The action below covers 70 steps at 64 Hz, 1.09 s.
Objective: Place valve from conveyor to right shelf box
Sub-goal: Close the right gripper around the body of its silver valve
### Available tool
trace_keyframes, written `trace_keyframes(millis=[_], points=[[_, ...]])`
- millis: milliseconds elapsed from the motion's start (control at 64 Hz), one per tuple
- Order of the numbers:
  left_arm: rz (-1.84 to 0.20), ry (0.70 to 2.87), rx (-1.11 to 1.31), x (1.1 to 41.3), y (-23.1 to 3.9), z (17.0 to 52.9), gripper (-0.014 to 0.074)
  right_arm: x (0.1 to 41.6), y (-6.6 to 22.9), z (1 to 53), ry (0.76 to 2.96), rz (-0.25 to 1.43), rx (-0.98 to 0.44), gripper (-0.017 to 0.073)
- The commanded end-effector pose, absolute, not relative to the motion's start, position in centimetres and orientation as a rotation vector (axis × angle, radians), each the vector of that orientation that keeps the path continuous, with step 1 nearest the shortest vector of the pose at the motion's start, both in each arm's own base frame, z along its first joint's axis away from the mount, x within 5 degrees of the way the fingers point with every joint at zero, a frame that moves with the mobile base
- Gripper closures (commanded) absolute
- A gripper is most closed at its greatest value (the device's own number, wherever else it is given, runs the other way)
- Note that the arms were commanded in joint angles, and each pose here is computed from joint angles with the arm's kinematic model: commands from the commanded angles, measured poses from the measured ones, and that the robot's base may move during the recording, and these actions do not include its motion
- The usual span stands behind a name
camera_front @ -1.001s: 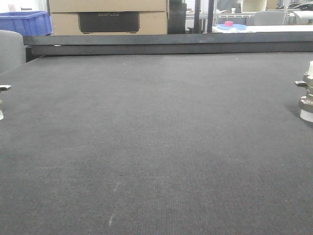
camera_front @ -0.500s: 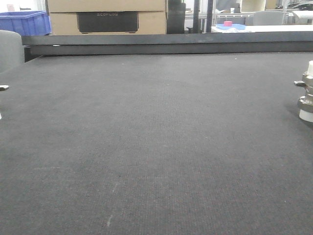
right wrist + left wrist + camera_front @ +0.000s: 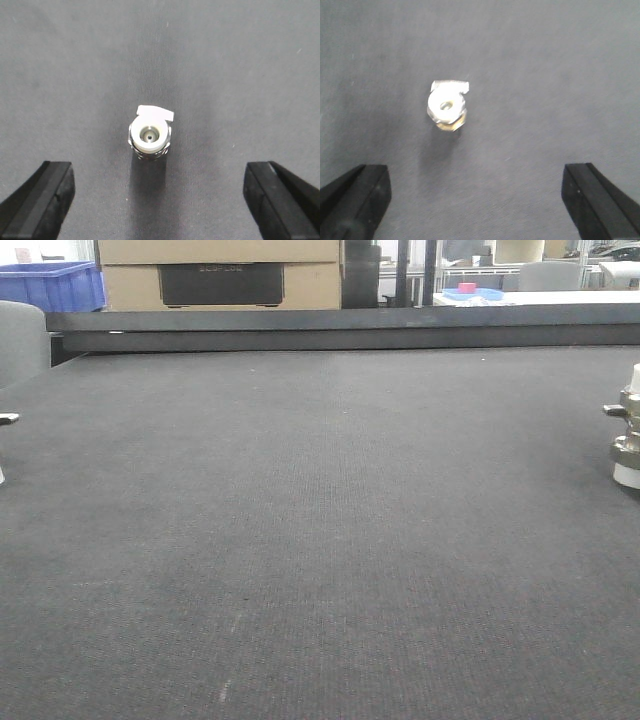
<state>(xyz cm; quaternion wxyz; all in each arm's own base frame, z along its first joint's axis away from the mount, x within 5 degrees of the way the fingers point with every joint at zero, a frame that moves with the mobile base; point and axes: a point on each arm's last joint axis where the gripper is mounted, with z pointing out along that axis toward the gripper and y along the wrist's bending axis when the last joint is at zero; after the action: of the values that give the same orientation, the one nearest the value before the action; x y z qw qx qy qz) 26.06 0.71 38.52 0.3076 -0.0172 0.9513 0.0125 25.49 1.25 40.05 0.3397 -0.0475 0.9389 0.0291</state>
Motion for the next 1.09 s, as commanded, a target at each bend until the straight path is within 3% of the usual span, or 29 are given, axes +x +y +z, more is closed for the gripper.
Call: trace_keyframes(millis=[0, 406, 750, 1079], points=[[0.085, 2.574, -0.043, 27.8, 1.0, 37.6, -0.0004, 27.1, 1.3, 39.1, 2.502, 0.065, -0.148, -0.0009], [0.093, 2.711, -0.030, 33.2, 1.2, 31.4, -0.0004, 33.2, 1.4, 32.3, 2.665, 0.064, -0.187, -0.0009], [0.090, 2.714, -0.029, 33.9, 1.1, 30.6, -0.0004, 36.9, 1.6, 26.5, 2.780, 0.091, -0.186, -0.0009], [0.091, 2.725, -0.029, 33.8, 1.1, 30.6, -0.0004, 37.9, 2.8, 24.6, 2.818, 0.105, -0.227, -0.0009]])
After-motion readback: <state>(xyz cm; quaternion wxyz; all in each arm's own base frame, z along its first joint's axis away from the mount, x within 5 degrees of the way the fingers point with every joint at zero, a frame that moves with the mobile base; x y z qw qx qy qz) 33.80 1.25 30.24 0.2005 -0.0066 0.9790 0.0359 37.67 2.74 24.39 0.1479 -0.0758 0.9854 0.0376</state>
